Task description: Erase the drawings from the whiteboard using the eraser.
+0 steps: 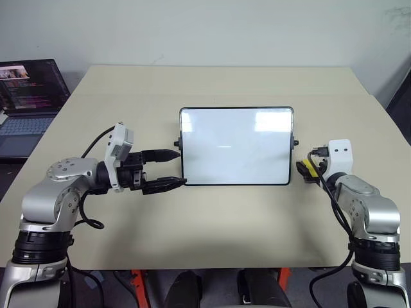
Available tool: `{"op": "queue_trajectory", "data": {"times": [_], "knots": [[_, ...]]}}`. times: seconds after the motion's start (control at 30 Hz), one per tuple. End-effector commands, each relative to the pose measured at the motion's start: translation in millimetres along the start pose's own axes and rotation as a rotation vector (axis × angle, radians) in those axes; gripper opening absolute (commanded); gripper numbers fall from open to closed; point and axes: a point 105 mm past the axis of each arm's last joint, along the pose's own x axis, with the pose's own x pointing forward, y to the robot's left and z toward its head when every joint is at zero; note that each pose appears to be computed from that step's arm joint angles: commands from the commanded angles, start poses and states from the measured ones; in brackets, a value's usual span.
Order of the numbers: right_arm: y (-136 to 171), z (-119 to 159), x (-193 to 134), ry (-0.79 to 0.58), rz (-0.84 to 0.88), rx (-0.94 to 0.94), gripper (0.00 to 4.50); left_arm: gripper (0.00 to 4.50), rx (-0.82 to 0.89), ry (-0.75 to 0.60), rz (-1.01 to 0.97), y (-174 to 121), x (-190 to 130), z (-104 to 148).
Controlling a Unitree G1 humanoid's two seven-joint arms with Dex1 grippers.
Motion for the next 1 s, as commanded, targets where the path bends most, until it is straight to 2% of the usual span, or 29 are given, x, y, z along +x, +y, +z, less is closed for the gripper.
{"op": "queue_trajectory", "data": {"times": [0.03,0.23,0.33,0.43,0.57,0.73,0.83,1.0], "knots": [[-12,21,-16,-0.078,-0.050,0.002,4.48,4.50,0.038,-0.030,0.016,-6,-5,10],[-23,26,-39,-0.115,-0.099,0.028,4.48,4.50,0.019,-0.107,0.080,-23,5,8],[-19,31,-49,-0.169,-0.098,0.031,4.48,4.50,0.017,-0.186,0.170,-28,17,10],[-2,29,-59,-0.233,-0.040,0.003,4.48,4.50,-0.024,-0.264,0.320,-28,29,4],[12,8,-72,-0.287,0.019,-0.016,4.48,4.50,-0.067,-0.257,0.603,-22,38,-23],[15,-26,-92,-0.313,0.024,0.017,4.48,4.50,-0.156,-0.218,0.857,-38,43,-61],[13,-35,-102,-0.324,-0.009,0.039,4.48,4.50,-0.204,-0.189,0.975,-47,37,-78],[22,-45,-122,-0.340,-0.016,0.098,4.48,4.50,-0.230,-0.127,1.213,-53,4,-102]]}}
